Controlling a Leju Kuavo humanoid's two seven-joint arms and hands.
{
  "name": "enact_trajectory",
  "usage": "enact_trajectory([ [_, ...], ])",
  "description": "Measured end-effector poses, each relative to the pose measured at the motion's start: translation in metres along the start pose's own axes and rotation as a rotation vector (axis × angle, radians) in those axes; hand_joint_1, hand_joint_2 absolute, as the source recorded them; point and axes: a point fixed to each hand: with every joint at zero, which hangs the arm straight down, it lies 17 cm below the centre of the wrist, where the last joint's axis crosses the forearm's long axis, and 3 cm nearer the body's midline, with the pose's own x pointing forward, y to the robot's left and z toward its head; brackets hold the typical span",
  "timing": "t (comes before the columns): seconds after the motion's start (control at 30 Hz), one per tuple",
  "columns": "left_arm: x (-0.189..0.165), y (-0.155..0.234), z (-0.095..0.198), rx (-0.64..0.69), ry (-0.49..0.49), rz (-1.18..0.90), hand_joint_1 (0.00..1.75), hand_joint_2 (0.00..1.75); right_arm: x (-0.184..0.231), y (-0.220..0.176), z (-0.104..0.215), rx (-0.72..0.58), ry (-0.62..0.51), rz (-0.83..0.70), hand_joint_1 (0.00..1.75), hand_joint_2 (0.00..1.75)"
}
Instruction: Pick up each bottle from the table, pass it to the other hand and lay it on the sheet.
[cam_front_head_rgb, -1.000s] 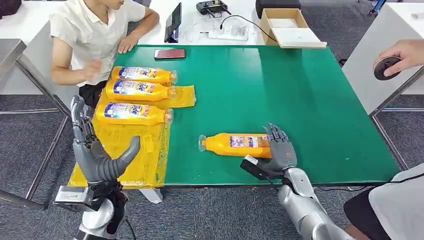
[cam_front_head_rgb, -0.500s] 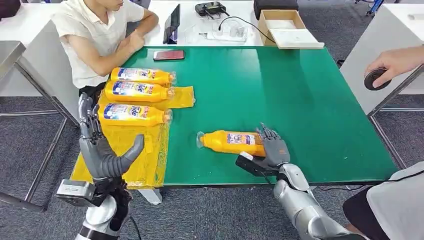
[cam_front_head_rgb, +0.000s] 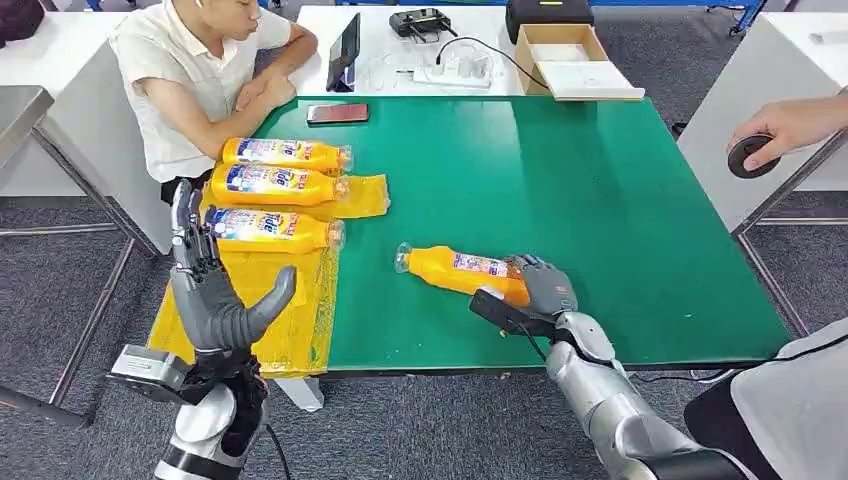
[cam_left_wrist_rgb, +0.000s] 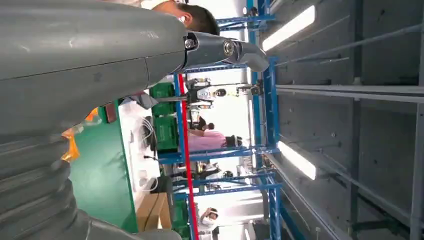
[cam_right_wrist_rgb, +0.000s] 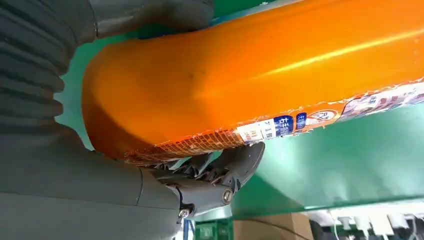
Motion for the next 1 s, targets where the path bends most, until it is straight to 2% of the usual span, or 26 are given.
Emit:
enact_trajectory([
  [0.53, -0.008, -0.004, 0.0, -0.016, 0.038, 0.035, 0.0, 1.75, -0.002, 0.0, 0.002, -0.004, -0.013, -0.027, 1.75, 1.75],
  [0.67, -0.009, -0.005, 0.003, -0.02, 0.045, 0.042, 0.0, 1.75, 0.008, -0.003, 0.007, -0.074, -0.092, -0.1, 1.75, 1.75],
  [0.9, -0.015, -0.002, 0.006, 0.005, 0.09, 0.099, 0.0, 1.75, 0.046, -0.011, 0.031, -0.231, -0.306, -0.412, 1.73, 1.75],
  [0.97, -0.023, 0.003, 0.006, 0.047, 0.128, 0.098, 0.0, 1.75, 0.047, -0.017, 0.035, -0.286, -0.301, -0.508, 1.33, 1.75],
  [1.0, -0.026, 0.007, 0.007, 0.074, 0.142, 0.087, 0.0, 1.75, 0.047, -0.02, 0.038, -0.313, -0.296, -0.544, 0.99, 1.75],
])
